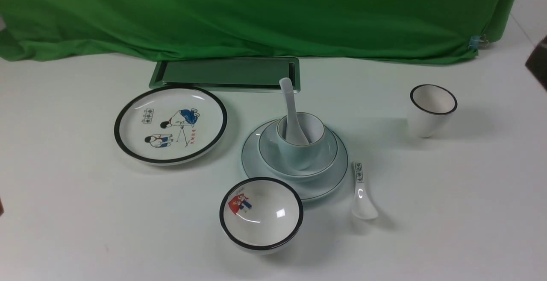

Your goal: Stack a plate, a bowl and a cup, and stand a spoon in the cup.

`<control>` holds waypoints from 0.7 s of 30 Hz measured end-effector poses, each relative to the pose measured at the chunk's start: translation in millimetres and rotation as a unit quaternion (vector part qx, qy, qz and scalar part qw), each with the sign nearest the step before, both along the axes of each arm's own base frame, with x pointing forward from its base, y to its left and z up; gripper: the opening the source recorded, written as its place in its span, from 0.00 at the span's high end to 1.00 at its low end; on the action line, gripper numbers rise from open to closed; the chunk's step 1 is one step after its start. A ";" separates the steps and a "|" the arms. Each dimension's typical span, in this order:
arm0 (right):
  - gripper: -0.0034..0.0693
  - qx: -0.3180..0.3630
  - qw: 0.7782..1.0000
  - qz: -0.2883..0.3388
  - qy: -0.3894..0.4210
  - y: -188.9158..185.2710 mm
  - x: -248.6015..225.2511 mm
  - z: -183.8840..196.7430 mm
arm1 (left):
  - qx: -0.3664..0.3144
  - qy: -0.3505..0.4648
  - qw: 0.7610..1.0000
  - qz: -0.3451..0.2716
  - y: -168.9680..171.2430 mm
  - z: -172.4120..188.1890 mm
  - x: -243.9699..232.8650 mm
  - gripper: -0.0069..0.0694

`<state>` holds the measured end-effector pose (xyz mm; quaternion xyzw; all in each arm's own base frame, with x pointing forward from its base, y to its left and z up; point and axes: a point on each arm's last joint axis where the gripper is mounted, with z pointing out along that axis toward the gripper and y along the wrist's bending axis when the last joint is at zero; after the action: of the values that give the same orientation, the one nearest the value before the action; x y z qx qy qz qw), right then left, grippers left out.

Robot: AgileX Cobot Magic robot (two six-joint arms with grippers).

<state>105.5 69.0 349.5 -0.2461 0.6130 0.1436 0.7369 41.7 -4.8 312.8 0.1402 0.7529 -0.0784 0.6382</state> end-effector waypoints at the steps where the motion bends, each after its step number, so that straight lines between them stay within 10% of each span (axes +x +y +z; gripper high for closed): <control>1: 0.94 0.001 1.000 -0.002 0.001 -0.8 -0.4 -2.3 | 0.000 0.000 1.000 0.000 0.0 0.0 0.0 0.80; 9: 0.94 0.001 0.987 -0.151 0.049 -46.8 -24.2 -103.7 | 0.000 0.000 1.000 0.000 0.0 0.0 0.0 0.79; 21: 0.94 0.006 0.948 -0.302 0.102 -72.0 -45.5 -151.0 | 0.001 0.000 1.000 0.000 0.0 0.0 0.0 0.78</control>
<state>60.0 -2.9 198.5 -0.0288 0.7298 -0.0570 0.6807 41.7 -4.8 312.8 0.1406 0.7528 -0.0780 0.6383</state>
